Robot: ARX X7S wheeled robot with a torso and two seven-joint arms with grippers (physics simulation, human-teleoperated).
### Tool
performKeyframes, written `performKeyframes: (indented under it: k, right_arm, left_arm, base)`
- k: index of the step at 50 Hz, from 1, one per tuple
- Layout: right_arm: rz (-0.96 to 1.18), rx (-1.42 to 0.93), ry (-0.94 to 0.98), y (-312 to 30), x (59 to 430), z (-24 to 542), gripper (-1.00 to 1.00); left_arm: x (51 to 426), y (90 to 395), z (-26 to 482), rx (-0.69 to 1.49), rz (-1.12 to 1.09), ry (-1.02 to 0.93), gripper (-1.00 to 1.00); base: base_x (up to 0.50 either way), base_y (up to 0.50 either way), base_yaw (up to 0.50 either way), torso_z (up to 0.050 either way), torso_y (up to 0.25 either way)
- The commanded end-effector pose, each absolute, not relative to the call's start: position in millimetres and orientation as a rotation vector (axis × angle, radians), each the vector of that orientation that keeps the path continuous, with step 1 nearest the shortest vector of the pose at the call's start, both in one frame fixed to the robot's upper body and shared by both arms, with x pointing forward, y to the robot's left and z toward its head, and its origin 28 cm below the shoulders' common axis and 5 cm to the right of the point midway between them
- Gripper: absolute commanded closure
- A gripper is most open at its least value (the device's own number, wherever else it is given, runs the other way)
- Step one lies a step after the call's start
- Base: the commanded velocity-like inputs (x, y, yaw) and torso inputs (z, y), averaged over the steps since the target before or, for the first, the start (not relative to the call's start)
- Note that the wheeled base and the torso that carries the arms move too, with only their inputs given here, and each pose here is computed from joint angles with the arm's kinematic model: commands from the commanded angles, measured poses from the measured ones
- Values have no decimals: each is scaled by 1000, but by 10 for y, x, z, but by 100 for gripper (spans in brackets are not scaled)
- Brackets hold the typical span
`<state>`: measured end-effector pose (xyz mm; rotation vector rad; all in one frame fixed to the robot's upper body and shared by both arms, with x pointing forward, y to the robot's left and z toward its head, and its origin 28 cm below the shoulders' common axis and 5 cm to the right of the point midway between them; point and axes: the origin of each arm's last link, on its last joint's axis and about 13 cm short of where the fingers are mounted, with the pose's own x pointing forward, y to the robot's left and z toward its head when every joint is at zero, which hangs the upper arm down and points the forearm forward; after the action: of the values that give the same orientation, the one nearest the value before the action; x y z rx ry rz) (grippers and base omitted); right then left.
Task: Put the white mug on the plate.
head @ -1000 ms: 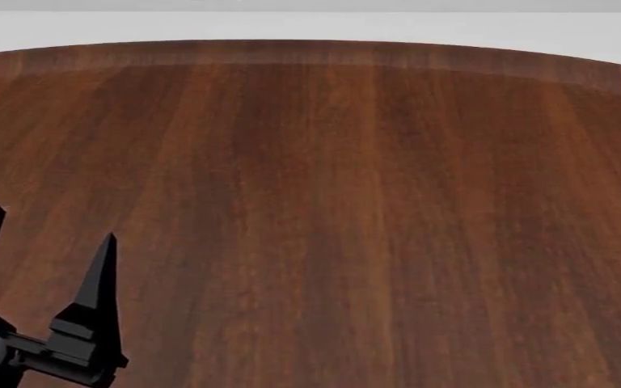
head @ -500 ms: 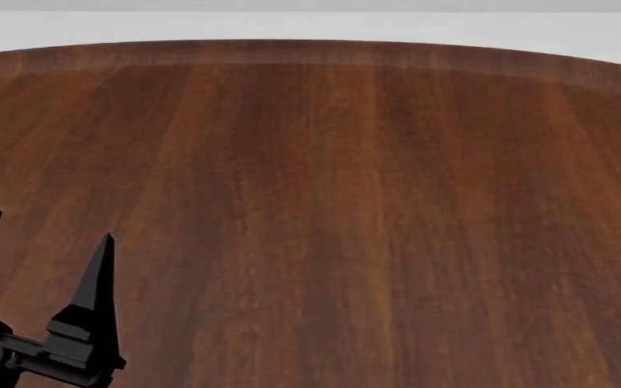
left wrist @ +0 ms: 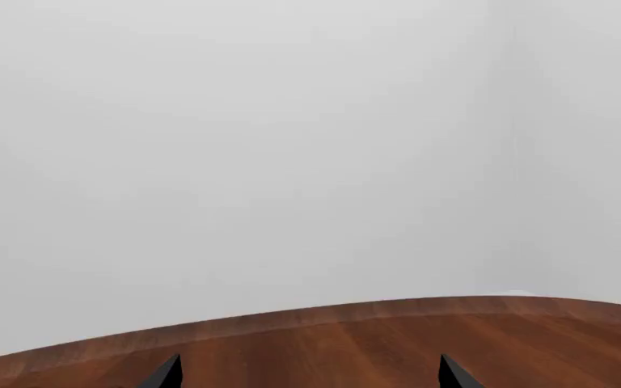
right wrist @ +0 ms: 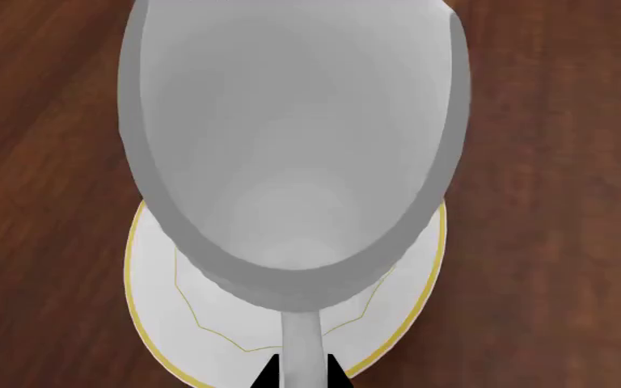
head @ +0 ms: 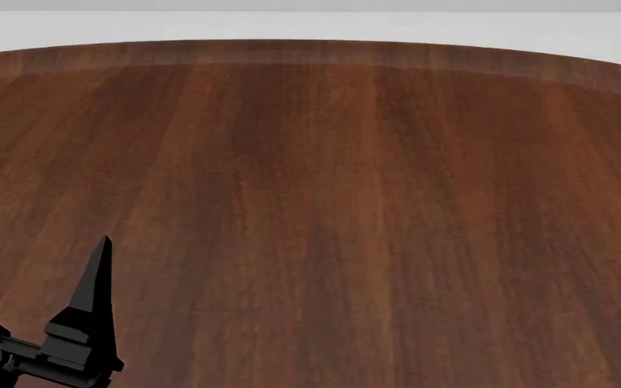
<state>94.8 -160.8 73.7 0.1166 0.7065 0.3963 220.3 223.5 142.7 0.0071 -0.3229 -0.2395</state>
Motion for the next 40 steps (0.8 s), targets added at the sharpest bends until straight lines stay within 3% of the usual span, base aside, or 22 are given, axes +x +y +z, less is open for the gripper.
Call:
performKeyframes:
  k: [1,28,29,40]
  right_arm:
    - [415,123,707,-1605,1038,664,100]
    - [426,186,725,-1605,1034,641,100]
    - [398,184,728,-1618,1037,642,-100]
    - [401,148,683,-1624,941,766,-100]
  left_arm:
    - [2202,2241,1412,8,-236,-319,-100]
    - [2191,2249,1436,16,-227,-322,-100]
    - [2189,2249,1438,18,-227,-323,-100]
    - [2148,2233,1492,9,-238,-336,-100]
  base:
    - [0,0,0,0,0]
    - [0,0,0,0,0]
    - [0,0,0,0,0]
    - [0,0,0,1,0]
